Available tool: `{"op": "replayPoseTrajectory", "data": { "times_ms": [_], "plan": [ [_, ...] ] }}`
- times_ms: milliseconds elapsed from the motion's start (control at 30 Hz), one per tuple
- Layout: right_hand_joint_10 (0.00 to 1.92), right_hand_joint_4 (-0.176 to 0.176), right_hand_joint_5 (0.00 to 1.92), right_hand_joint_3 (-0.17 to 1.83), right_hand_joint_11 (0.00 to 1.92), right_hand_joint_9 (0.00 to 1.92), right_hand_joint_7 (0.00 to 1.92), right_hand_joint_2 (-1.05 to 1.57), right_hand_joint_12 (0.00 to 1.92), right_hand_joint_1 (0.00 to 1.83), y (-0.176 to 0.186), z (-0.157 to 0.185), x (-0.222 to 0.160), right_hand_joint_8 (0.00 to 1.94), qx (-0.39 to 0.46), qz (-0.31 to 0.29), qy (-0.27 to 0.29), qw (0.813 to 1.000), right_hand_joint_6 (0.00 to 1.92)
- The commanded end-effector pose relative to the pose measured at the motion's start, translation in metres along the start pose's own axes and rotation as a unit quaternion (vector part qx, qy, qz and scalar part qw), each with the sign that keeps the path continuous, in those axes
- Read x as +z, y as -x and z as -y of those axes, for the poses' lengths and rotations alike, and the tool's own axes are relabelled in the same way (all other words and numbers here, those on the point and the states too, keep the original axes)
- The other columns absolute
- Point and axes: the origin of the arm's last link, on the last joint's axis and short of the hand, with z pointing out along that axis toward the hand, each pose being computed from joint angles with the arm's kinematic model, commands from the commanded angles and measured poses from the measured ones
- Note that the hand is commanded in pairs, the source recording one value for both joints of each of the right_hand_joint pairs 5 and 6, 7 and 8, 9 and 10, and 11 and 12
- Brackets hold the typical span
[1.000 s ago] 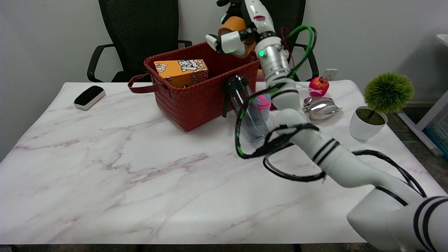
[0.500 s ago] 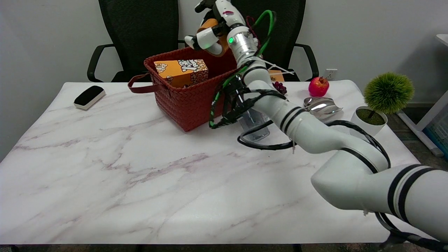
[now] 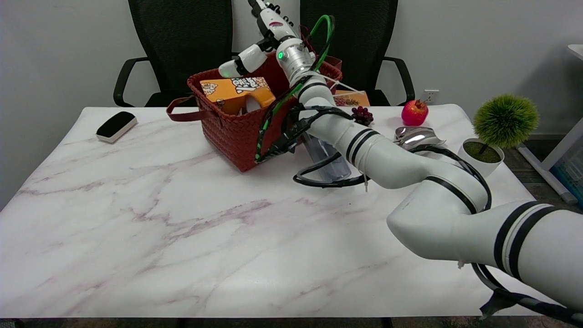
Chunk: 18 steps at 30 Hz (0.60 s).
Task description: Place the yellow tape into the brown storage basket.
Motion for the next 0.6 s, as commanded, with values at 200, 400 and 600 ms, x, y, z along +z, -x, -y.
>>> {"op": "replayPoseTrajectory", "data": {
  "times_ms": [200,400,600],
  "plan": [
    [0.0,0.0,0.05,0.82,0.09,0.0,0.0,-0.27,0.09,1.13,0.005,0.023,-0.001,0.0,0.018,0.009,-0.025,0.999,0.05],
    [0.0,0.0,0.05,0.77,0.1,0.0,0.0,-0.26,0.1,1.13,-0.011,0.031,-0.007,0.0,0.029,-0.014,-0.053,0.998,0.05],
    [0.0,0.0,0.05,0.76,0.1,0.0,0.0,-0.26,0.1,1.13,-0.039,0.046,-0.031,0.0,0.049,-0.063,-0.108,0.991,0.05]
  ]
}}
